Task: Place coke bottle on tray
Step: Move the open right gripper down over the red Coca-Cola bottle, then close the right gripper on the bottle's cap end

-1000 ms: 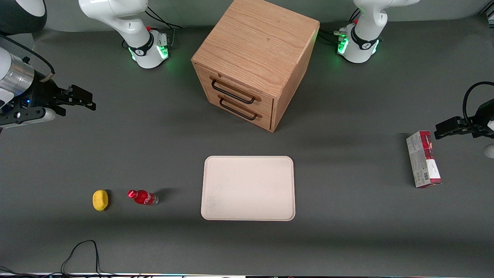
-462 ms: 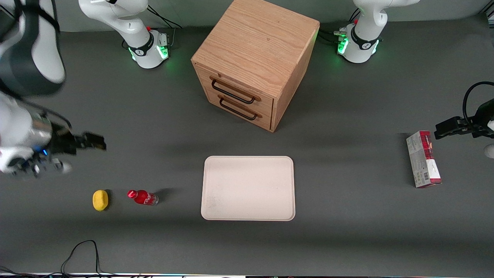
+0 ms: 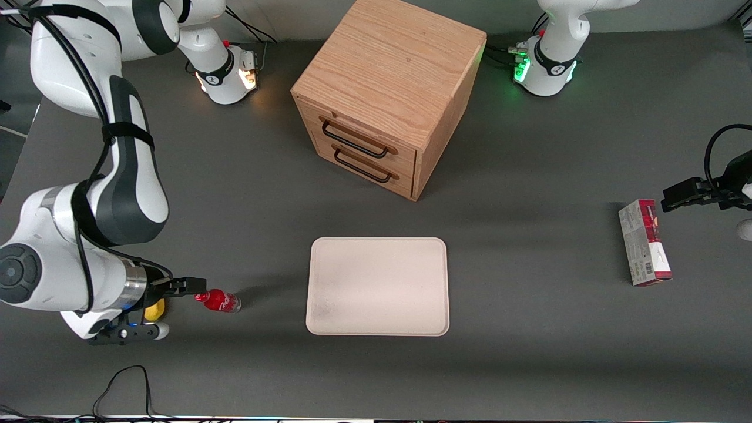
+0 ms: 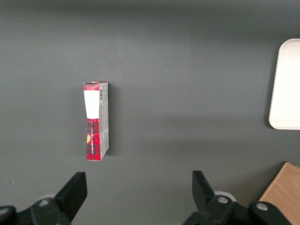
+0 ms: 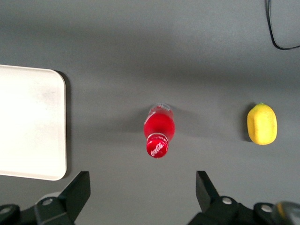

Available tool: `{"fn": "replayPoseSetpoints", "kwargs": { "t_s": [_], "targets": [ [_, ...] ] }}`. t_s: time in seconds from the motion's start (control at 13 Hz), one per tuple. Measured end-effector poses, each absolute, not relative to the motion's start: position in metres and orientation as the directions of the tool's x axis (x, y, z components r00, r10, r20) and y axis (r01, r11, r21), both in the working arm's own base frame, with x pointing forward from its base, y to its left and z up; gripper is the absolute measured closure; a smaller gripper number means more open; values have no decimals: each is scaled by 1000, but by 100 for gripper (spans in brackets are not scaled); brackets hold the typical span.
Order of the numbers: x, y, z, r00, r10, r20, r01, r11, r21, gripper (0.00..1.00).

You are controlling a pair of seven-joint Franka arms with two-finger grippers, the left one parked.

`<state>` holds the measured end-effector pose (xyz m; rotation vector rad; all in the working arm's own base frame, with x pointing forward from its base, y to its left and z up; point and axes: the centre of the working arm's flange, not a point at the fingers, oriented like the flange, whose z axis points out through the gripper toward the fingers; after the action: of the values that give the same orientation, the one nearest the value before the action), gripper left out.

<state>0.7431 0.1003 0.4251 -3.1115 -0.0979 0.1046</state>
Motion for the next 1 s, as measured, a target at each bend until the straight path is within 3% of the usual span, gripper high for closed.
{"fn": "replayPoseSetpoints", "kwargs": {
  "t_s": [0.38, 1.0],
  "targets": [
    [744, 105, 412, 995, 68, -70, 66, -997, -29, 0],
    [748, 101, 344, 998, 58, -33, 57, -998, -20, 0]
  ]
}}
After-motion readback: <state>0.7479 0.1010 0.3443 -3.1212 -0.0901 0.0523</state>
